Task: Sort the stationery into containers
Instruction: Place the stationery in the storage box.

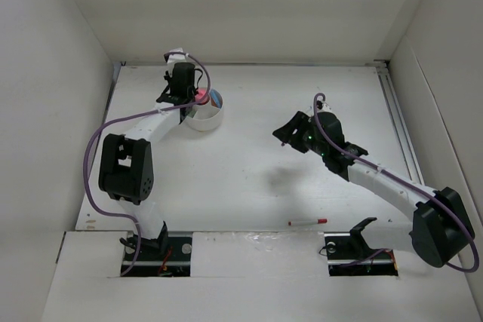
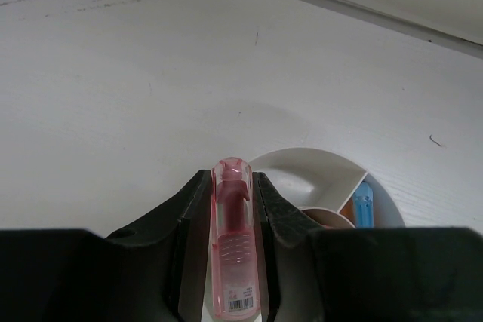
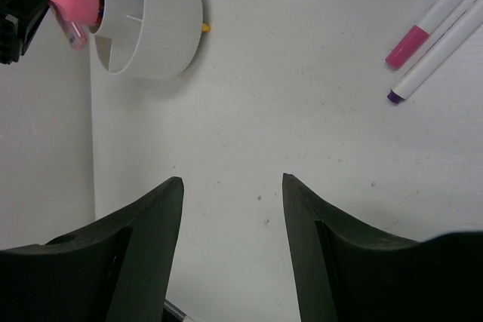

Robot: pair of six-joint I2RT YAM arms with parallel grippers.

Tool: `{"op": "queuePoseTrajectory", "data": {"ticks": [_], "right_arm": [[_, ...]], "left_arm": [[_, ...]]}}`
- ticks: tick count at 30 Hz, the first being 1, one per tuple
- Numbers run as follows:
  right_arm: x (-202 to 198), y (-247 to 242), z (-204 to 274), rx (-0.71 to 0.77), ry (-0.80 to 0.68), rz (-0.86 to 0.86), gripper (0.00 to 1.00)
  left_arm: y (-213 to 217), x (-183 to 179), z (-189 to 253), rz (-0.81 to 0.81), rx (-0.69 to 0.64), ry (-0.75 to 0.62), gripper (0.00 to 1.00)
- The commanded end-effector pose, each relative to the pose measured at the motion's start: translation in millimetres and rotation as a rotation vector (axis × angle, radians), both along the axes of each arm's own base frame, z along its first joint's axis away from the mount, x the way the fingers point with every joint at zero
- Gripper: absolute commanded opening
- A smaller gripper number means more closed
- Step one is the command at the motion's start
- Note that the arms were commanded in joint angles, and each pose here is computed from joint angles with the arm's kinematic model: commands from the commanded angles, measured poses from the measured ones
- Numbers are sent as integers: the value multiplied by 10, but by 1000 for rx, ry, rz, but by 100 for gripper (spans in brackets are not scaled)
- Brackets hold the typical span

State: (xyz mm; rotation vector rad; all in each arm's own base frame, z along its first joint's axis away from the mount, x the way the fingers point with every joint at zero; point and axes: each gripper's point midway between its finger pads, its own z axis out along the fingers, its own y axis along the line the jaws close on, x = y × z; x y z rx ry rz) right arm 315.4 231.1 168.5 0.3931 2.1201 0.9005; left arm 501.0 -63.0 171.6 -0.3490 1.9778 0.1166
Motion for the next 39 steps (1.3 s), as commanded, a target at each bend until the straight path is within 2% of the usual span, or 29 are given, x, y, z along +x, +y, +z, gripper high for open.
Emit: {"op": "queuePoseTrajectory", "data": {"ticks": [1, 13, 16, 21, 27, 33, 37, 39], "right_arm": [[96, 65, 265, 24, -70, -2, 61], [89, 61, 300, 29, -78, -2, 61], [89, 61, 300, 29, -78, -2, 61], [89, 61, 300, 29, -78, -2, 61], [89, 61, 300, 29, -78, -2, 61], [89, 61, 300, 29, -78, -2, 61], [100, 48, 299, 26, -80, -10, 61], [114, 19, 332, 25, -91, -27, 61]], "left_arm": [[18, -4, 264, 5, -16, -78, 0], [20, 35, 54, 17, -7, -34, 2], [20, 35, 54, 17, -7, -34, 8], [20, 35, 54, 17, -7, -34, 24], [37, 28, 69, 25, -1, -28, 31], [59, -15, 298, 60, -13, -73, 34], [-2, -109, 654, 68, -63, -145, 28], [-107, -208, 953, 55, -131, -203, 27]]}}
